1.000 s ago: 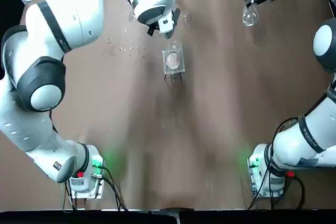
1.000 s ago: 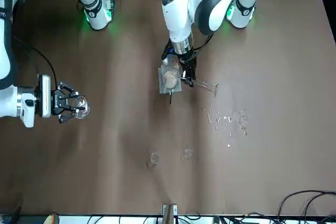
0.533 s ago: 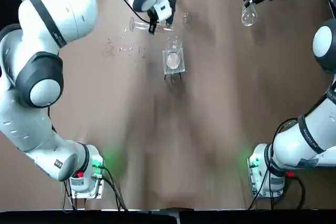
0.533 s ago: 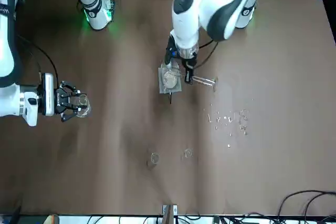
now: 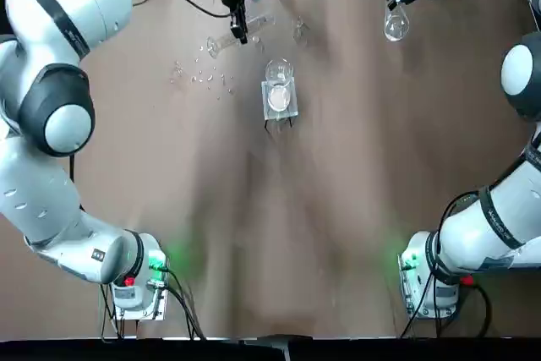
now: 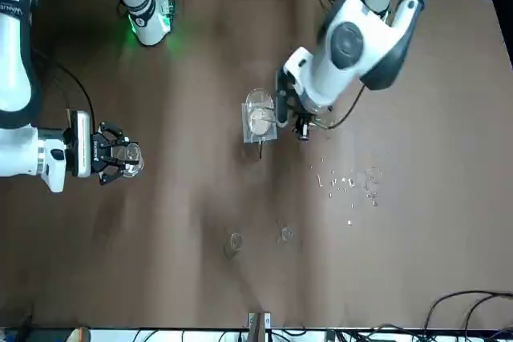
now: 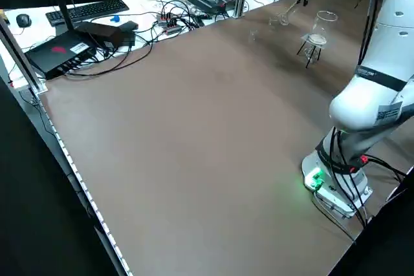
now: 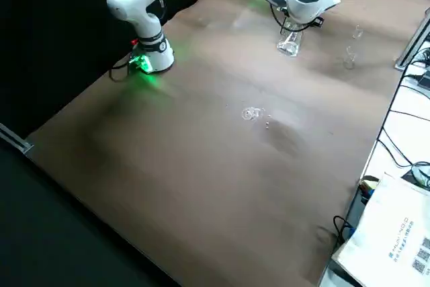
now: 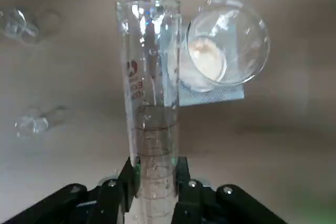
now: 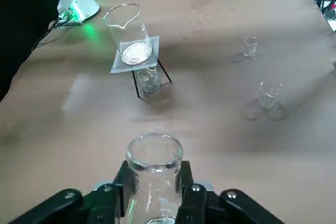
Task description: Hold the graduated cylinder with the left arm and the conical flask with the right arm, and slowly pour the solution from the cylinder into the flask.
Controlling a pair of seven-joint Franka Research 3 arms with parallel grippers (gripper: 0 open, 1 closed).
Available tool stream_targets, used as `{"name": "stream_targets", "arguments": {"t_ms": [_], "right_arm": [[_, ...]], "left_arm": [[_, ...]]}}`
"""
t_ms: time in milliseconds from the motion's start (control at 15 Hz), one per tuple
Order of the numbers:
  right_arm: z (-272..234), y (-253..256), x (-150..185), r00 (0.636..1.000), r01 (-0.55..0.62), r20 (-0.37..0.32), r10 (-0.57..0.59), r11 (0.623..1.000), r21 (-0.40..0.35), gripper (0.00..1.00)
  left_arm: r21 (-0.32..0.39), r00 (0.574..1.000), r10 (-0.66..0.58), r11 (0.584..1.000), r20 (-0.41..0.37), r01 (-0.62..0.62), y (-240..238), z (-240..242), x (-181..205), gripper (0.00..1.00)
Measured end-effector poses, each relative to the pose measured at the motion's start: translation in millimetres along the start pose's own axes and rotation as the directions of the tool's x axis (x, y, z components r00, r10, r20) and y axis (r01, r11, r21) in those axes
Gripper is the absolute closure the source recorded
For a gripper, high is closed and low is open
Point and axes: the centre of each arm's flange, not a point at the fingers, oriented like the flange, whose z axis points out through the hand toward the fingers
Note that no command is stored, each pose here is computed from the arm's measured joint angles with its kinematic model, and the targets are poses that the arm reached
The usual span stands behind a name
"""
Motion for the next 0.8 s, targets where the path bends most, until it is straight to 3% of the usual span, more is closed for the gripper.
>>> {"name": "stream_targets", "arguments": {"t_ms": [200, 333, 533, 800], "right_arm": [[-1, -1, 3, 0.999, -0.033, 0.005, 0.033, 0.999, -0.001, 0.60], [-3, -4, 6, 0.997, -0.055, 0.048, 0.055, 0.998, 0.001, 0.60], [1, -11, 27, 0.990, -0.073, 0.124, 0.071, 0.997, 0.010, 0.60], [24, -19, 70, 0.983, -0.113, 0.151, 0.107, 0.993, 0.029, 0.60]], "left_arm": [[-0.055, 0.988, 0.024, 0.998, -0.154, -0.032, -20, -10, -28, 0.66], [-0.068, 0.966, 0.037, 0.996, -0.256, -0.056, -39, -14, -56, 0.66], [-0.063, 0.905, 0.051, 0.994, -0.423, -0.085, -71, -15, -111, 0.66], [-0.097, 0.821, 0.053, 0.987, -0.569, -0.131, -98, 3, -190, 0.66]]}}
